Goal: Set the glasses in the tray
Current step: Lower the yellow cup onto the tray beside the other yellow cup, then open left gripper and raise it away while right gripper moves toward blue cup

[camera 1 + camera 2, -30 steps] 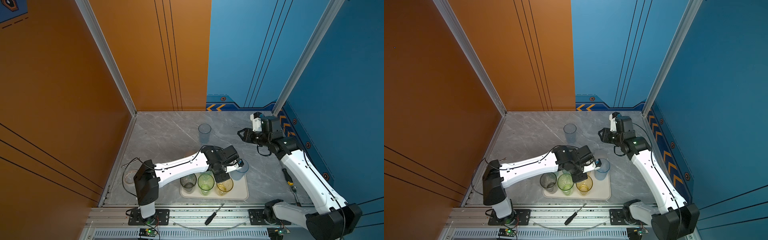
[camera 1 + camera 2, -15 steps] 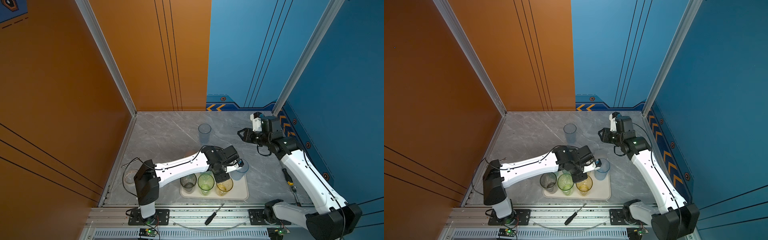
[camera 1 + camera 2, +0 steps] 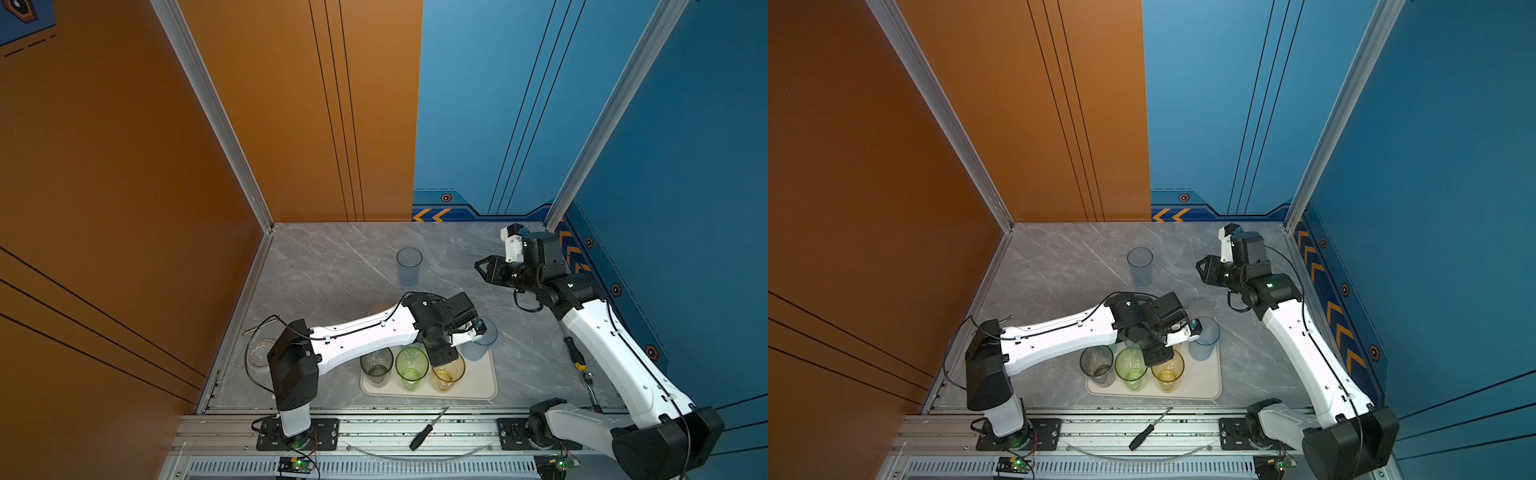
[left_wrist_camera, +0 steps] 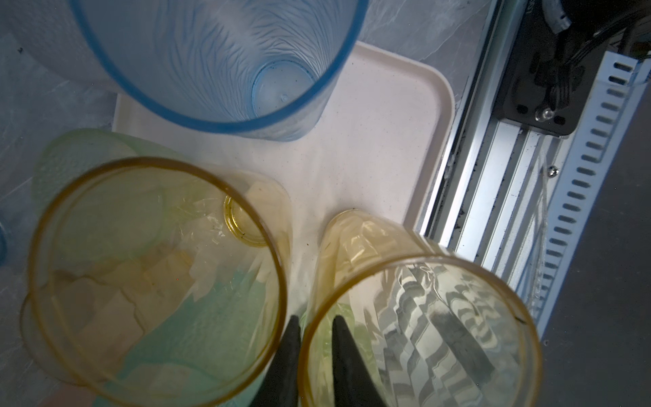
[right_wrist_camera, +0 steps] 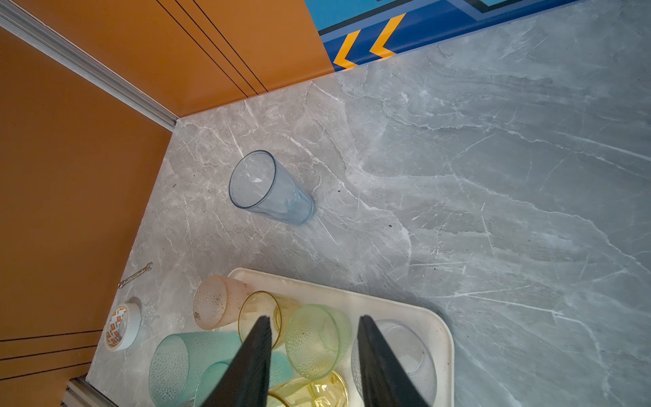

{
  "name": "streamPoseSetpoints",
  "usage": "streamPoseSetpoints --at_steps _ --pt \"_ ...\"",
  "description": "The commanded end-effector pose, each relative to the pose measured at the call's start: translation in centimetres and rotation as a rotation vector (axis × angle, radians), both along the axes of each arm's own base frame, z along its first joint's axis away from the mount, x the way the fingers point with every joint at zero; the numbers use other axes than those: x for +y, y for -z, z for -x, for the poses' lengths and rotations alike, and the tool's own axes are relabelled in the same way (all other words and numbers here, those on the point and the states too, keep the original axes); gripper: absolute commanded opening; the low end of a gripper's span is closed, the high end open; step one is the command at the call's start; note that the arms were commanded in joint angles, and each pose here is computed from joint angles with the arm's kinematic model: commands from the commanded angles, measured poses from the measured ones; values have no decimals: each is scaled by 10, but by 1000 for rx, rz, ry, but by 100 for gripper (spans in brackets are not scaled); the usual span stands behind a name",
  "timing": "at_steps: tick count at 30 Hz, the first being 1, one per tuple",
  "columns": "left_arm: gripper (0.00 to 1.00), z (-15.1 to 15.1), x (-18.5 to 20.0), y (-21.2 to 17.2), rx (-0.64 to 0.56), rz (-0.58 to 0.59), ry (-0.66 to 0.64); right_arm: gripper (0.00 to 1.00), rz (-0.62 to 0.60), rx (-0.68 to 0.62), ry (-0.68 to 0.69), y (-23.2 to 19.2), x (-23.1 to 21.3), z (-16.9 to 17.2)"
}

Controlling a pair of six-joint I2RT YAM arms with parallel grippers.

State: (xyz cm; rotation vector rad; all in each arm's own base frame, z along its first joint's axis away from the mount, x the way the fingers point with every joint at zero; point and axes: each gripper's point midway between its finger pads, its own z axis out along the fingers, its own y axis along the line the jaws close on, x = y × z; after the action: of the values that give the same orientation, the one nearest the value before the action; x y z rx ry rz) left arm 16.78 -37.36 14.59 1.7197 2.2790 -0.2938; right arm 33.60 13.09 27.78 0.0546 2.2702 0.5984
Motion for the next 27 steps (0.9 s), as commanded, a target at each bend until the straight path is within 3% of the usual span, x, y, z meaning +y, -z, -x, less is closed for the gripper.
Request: streamPoseSetpoints --at_steps 1,20,27 --pt "19 -2 7 -11 -15 16 -10 39 -21 3 -7 1 3 0" --pt "19 -3 18 -55 -63 121 -24 40 -20 0 -8 -1 4 -2" --pt "19 -40 47 -99 -161 237 -160 40 -11 16 -10 5 5 -4"
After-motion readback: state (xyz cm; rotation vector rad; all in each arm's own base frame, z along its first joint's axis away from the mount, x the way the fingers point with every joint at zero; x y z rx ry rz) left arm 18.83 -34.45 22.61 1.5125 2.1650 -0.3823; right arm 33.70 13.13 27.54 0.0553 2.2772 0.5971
